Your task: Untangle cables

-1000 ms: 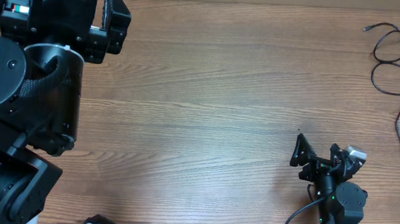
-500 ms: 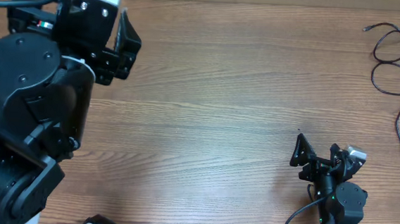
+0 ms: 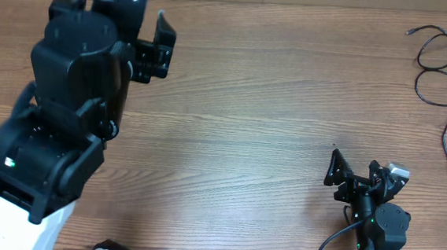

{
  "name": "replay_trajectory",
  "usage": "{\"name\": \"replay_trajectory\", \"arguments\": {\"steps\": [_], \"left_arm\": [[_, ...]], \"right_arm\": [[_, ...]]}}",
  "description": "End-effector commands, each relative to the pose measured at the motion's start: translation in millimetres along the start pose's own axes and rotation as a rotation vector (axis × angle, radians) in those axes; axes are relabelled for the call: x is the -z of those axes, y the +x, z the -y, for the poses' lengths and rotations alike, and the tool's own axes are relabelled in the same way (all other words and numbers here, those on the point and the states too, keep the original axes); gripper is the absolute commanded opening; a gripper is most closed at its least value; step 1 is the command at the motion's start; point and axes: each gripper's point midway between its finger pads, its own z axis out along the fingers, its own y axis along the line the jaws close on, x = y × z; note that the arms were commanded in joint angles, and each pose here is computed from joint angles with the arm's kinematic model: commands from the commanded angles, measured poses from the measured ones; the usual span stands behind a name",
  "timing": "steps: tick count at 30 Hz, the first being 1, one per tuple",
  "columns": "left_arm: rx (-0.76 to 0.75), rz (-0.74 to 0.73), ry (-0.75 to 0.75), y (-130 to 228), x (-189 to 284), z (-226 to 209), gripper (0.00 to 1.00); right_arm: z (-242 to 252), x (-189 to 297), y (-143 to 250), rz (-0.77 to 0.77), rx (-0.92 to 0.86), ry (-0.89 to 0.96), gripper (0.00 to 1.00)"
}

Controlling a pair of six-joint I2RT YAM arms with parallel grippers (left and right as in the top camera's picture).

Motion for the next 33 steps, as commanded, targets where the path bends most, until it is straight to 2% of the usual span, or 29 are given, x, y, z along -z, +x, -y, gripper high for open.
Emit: {"name": "replay_trajectory", "arguments": {"steps": [1, 8, 15, 18, 24, 33], "left_arm": [[0.092, -0.008, 0.052, 49, -12, 9, 1.00], [0.265, 0.039, 0.084, 146, -28, 26, 1.00], [0.476, 0.063, 0.024, 245, -37, 19, 1.00], [0.537, 0.137, 0.001, 261, -34, 11, 1.00], [0.605, 0.318, -0.051, 270, -20, -12, 1.00], [0.602, 0.282, -0.071, 317, -22, -14, 1.00]], "right_arm": [[-1, -1, 3, -0.004, 0.006, -0.008, 1.00], [-1, -1, 3, -0.005, 0.006, -0.008, 1.00], [-1, -1, 3, -0.004, 0.006, -0.008, 1.00], [-1, -1, 3, -0.004, 0.006, -0.008, 1.00], [-1, -1, 3, -0.004, 0.006, -0.008, 1.00], [-1, -1, 3, -0.004, 0.006, -0.008, 1.00]]}}
